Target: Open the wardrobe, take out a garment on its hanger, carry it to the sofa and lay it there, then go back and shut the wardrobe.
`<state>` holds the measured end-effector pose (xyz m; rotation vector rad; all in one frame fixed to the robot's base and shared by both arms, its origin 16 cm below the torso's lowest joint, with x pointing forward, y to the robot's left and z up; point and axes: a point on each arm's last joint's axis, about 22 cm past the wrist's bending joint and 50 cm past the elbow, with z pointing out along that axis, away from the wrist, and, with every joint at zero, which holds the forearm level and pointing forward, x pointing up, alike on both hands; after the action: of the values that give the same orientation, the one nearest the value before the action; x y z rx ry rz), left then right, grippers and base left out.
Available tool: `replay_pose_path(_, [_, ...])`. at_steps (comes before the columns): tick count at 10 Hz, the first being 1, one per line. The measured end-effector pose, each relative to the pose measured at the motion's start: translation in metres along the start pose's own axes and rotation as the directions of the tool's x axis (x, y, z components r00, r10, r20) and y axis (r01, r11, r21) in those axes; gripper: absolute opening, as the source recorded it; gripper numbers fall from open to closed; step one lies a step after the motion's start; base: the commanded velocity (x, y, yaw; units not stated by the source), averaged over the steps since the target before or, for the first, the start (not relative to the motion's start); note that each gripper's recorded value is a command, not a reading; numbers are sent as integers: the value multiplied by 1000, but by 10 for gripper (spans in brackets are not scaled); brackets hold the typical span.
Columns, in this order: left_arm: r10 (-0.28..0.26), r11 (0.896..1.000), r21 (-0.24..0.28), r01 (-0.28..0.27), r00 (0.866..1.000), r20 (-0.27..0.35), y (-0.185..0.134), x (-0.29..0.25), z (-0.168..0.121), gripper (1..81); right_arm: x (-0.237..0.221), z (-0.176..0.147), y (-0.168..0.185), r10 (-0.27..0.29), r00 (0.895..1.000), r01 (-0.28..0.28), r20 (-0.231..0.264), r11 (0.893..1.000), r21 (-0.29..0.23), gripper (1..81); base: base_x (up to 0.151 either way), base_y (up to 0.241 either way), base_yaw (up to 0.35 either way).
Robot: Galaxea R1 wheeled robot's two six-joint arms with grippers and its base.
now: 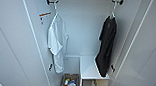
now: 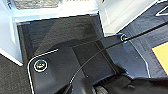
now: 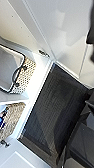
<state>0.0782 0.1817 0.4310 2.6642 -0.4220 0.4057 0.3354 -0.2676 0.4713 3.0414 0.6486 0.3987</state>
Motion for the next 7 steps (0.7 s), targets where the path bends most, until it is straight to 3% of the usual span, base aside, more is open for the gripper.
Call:
replay_pose_path(1, [0, 1000, 1, 0, 1000, -2, -1, 1, 0, 811, -9, 3, -18, -3, 1000, 4, -10, 999, 39, 811, 0, 0, 0])
replay_pose_path(2, [3, 1000, 2, -3, 1000, -4, -2, 4, 1, 811, -29, 5, -47, 3, 998, 4, -64, 993, 115, 811, 0, 0, 0])
replay_pose_path(3, [3, 1000, 1, -3, 1000, -7, -2, 6, 1, 811, -75, 5, -59, -71, 997, 71, -1, 988, 140, 811, 0, 0, 0])
replay_pose_path(4, [3, 1000, 1, -3, 1000, -7, -1, 5, 1, 811, -90, 3, -73, -7, 999, 0, 40, 985, 170, 811, 0, 0, 0])
replay_pose_path(7, [-1, 1000, -12, 1, 1000, -12, 9, 8, 5, 811, -73, -5, -114, 19, 1000, -15, -11, 964, 267, 811, 0, 0, 0])
